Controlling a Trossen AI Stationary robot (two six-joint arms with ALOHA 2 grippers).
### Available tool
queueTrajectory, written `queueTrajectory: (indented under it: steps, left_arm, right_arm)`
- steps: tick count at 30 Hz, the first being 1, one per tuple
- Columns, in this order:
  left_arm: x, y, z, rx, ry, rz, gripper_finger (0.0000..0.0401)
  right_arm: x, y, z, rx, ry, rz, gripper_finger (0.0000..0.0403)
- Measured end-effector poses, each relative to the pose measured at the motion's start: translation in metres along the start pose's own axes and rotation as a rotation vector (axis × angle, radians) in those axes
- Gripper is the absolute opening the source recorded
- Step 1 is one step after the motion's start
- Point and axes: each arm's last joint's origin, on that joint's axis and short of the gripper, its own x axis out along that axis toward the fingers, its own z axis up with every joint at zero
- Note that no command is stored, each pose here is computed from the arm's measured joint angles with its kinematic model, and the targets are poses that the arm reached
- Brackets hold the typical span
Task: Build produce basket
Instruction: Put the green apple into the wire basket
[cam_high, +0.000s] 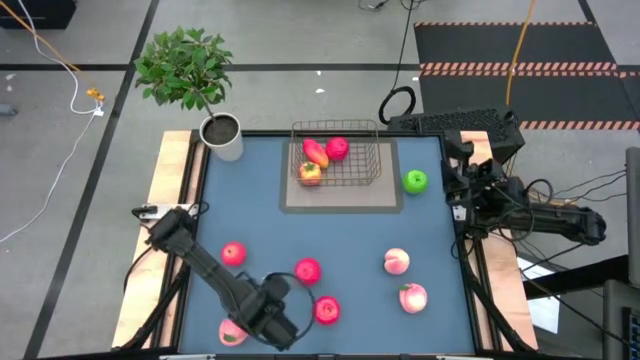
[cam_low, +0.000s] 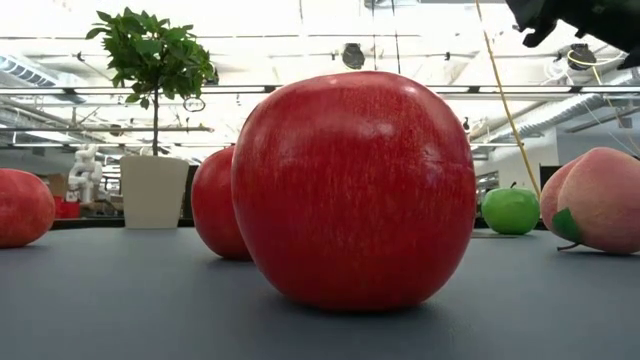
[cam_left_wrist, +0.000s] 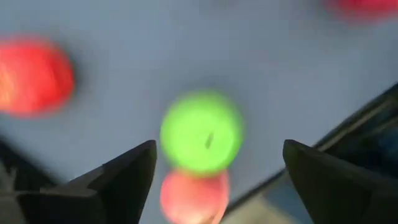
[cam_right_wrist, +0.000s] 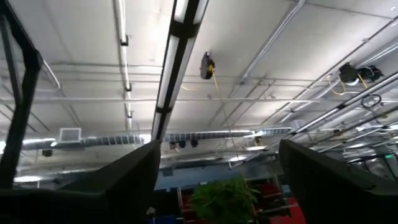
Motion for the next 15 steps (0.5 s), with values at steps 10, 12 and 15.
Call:
queueTrajectory:
  steps: [10,12,15]
  left_arm:
    - [0.027,0.000,-0.017,0.080,0.105,0.042,0.0399]
    - [0.027,-0.003,-0.016,0.105,0.069,0.017,0.0399]
    - [0.029,-0.004,-0.014,0.127,0.036,0.012,0.0400]
  right_arm:
    - [0.023,0.001,-0.011,-0.052,0.092,-0.029,0.0320]
    - [0.027,0.002,-0.015,-0.049,0.113,-0.031,0.0320]
    - [0.033,0.002,-0.018,-0.046,0.133,-0.032,0.0320]
